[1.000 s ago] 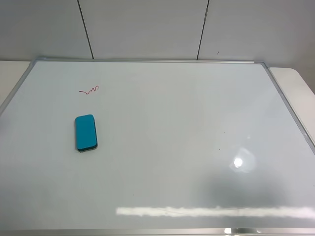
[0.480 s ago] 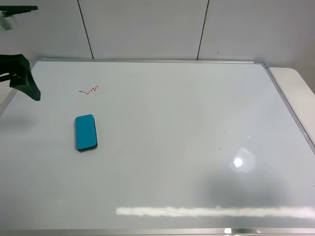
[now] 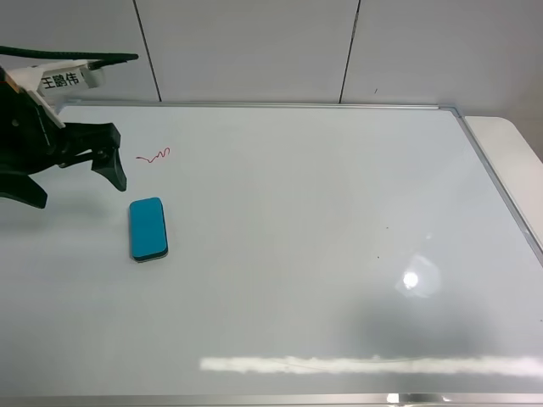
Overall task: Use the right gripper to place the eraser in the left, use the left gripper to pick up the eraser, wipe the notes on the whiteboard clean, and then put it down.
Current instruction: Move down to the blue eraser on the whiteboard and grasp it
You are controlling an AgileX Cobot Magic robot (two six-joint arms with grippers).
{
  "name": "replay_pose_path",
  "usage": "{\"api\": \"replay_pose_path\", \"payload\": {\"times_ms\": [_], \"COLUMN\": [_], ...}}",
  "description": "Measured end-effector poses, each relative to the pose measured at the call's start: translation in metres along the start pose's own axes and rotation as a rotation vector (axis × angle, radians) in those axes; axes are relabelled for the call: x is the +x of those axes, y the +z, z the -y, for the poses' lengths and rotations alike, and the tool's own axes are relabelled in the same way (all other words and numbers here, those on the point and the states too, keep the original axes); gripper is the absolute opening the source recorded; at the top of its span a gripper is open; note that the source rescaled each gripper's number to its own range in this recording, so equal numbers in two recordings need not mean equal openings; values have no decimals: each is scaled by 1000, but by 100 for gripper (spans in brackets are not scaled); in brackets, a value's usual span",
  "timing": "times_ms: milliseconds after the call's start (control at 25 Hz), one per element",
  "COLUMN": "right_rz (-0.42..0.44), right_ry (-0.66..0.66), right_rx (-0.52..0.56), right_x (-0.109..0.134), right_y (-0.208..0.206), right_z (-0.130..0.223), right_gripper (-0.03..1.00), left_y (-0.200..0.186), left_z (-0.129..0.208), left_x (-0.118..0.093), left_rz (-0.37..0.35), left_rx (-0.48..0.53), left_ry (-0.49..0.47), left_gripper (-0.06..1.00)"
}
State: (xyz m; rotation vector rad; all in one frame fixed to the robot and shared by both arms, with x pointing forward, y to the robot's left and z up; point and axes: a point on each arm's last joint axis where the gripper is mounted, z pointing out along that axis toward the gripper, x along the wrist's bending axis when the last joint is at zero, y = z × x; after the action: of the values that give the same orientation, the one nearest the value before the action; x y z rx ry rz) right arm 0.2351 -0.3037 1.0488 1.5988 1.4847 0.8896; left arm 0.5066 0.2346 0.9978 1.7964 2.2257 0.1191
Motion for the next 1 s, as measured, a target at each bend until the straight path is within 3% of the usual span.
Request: {"api": "replay_pose_path", "payload": {"times_ms": [400,840,1000], "right_rz": [0,0,15], "right_ry": [0,0,10], "right_rx": [0,0,-1], "right_x": [0,0,-1], "right_y": [0,0,0], "right_z": [0,0,0], "right_gripper": [100,100,100], "left_y": [48,68,75], "left_z": [-6,-5,-3], "left_x": [-7,-49,-54], "left_rz": [-33,-33,-64], "left_rx": [48,55,72], "left_ry": [-15,66,58], "left_gripper": [91,89,89]}}
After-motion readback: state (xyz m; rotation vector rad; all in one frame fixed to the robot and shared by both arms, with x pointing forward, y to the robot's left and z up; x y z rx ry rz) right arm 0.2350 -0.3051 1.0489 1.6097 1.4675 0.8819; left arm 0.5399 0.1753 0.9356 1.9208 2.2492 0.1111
